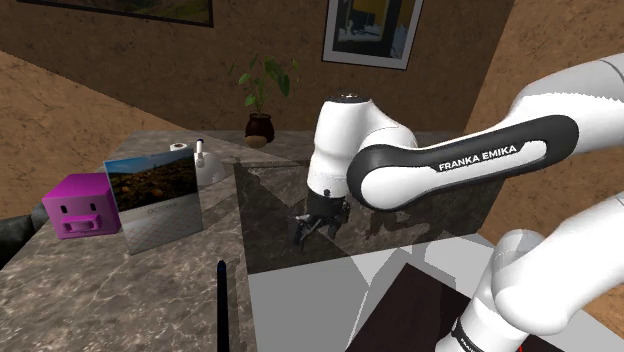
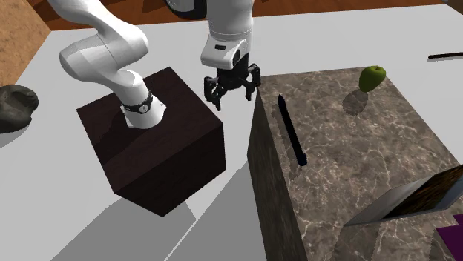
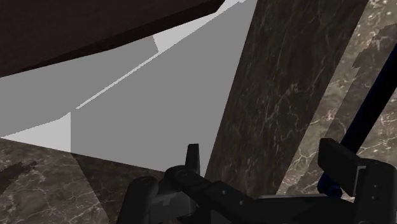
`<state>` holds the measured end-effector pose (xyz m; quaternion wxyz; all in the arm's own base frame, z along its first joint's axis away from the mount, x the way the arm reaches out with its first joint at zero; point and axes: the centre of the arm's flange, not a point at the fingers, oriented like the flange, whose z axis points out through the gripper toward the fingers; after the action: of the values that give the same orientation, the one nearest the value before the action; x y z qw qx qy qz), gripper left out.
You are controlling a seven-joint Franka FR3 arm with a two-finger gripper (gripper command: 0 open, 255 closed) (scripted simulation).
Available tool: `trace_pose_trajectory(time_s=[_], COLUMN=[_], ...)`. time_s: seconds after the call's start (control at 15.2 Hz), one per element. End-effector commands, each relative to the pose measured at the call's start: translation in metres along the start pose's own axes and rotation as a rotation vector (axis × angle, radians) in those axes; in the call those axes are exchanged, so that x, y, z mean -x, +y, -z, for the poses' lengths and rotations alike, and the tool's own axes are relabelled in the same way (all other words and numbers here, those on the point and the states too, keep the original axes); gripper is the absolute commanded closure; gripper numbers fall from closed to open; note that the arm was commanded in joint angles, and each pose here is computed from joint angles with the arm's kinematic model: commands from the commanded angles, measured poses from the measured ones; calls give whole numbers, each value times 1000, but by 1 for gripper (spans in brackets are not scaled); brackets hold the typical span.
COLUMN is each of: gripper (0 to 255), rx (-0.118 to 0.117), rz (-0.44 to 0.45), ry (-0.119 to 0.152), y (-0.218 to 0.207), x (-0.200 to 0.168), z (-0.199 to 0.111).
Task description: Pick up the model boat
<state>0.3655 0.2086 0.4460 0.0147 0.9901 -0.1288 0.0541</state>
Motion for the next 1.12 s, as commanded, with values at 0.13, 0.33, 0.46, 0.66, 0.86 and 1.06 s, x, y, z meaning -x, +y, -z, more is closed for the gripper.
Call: trace_pose_trajectory(time_s=[0.13,0.33,0.46,0.66,0.86,1.06], gripper=[0,0,0,0,0,0], rx=[-7,-11,-14,-18,-21,-25], rz=[-63,-108,-138,-183,-228,-273], ry=[-4,-7,-9,-12,-16,-19], y=[-45,-78,-99,-132,-164,-195], x=[-4,-8,-12,-19,-28,-38], z=[-26,-47,-61,-82,-103,-123])
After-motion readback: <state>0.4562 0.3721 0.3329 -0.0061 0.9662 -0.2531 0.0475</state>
